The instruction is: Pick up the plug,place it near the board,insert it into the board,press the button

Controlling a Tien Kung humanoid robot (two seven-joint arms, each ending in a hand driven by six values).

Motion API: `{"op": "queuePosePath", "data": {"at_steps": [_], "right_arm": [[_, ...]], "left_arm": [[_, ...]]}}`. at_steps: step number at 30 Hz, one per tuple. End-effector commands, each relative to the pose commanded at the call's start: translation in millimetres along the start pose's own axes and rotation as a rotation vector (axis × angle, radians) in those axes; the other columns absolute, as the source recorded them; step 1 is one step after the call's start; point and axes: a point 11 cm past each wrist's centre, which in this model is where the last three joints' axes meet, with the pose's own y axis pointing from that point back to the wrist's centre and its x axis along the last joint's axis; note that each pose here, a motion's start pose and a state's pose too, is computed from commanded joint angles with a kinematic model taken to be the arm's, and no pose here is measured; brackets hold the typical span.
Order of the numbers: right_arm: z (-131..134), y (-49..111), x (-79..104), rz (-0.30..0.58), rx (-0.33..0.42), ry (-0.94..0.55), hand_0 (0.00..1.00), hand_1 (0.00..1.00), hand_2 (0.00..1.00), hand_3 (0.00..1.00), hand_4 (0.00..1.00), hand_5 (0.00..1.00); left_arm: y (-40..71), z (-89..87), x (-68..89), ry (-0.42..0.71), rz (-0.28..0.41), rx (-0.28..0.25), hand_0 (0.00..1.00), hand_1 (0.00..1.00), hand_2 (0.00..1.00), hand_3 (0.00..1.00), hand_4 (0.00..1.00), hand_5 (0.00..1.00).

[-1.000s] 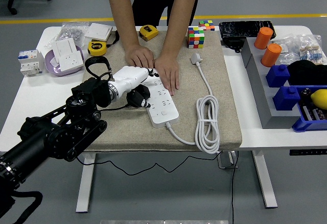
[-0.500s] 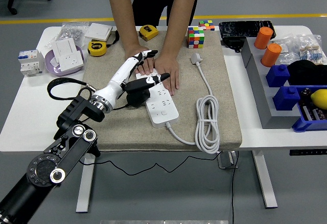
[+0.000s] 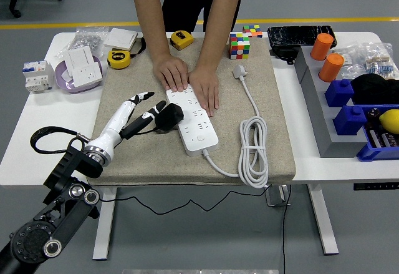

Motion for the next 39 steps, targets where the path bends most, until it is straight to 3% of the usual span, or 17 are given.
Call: {"op": "queuePosePath", "data": {"at_steps": [5,12,39], "right_arm": [[1,0.0,0.0,-0.001,-0.002,0.001,0.818,0.72,0.696,0.585,0.786,0.479],[1,0.1,0.8,0.001,-0.004,0.002,0.819,0.72,0.695,0.585,0.791,0.482],[-3,0.0,2.3,0.004,0.003,-0.003,0.817,0.719,0.695,0.587,0.802,0.489]], "left_arm": [[-0.1,-6.7,-11.9,-0.098,-0.045,0.01,0.998,0.995,0.965,0.927,0.869,0.998],[-3.8,-1.1,-22.2,-0.155,-0.076,-0.009,0.998,0.986,0.949,0.917,0.869,0.998],[-14.9,20.7,-29.2,-0.249,-0.107,-0.059,0.998,0.972,0.935,0.905,0.875,0.998]]}}
